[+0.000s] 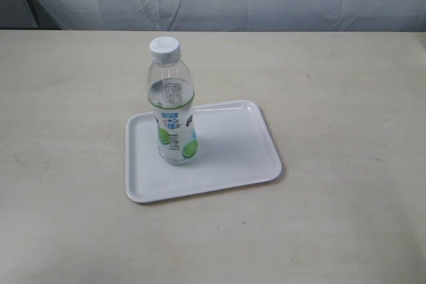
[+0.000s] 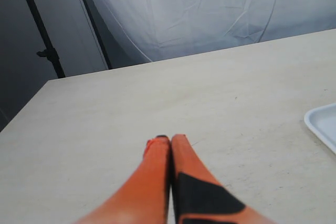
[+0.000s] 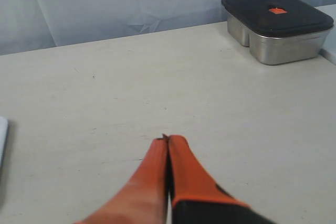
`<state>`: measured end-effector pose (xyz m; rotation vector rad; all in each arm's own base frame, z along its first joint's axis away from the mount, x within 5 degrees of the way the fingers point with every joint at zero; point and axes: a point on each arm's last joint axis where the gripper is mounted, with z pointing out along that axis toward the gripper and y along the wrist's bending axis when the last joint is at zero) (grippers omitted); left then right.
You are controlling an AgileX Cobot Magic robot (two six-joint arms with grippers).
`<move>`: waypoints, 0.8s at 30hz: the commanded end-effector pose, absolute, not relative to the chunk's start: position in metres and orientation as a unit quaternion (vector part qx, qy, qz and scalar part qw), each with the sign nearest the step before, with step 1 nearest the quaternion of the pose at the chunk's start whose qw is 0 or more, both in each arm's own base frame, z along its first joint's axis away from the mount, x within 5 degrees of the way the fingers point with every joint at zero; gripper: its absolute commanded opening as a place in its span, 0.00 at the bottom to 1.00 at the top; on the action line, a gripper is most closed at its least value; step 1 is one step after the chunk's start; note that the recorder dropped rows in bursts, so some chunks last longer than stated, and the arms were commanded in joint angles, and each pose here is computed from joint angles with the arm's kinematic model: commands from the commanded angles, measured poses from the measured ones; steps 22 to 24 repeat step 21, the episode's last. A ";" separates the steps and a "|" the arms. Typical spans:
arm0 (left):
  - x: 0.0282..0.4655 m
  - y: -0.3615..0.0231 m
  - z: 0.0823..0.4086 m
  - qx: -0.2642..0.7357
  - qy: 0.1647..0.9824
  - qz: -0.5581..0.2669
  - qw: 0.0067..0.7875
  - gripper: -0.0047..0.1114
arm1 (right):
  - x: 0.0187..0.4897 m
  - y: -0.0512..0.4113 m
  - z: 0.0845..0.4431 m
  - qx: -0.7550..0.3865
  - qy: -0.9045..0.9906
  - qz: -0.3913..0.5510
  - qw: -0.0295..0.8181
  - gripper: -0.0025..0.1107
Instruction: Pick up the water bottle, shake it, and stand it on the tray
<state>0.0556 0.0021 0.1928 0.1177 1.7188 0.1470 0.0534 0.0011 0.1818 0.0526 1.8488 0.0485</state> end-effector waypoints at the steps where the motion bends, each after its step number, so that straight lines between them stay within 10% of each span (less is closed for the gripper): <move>1: 0.055 0.002 0.192 0.049 0.755 0.062 0.651 0.04 | 0.053 0.001 0.181 0.023 0.795 0.016 0.606 0.02; 24: 0.055 0.002 0.192 0.049 0.755 0.062 0.651 0.04 | 0.053 0.001 0.181 0.025 0.795 0.019 0.606 0.02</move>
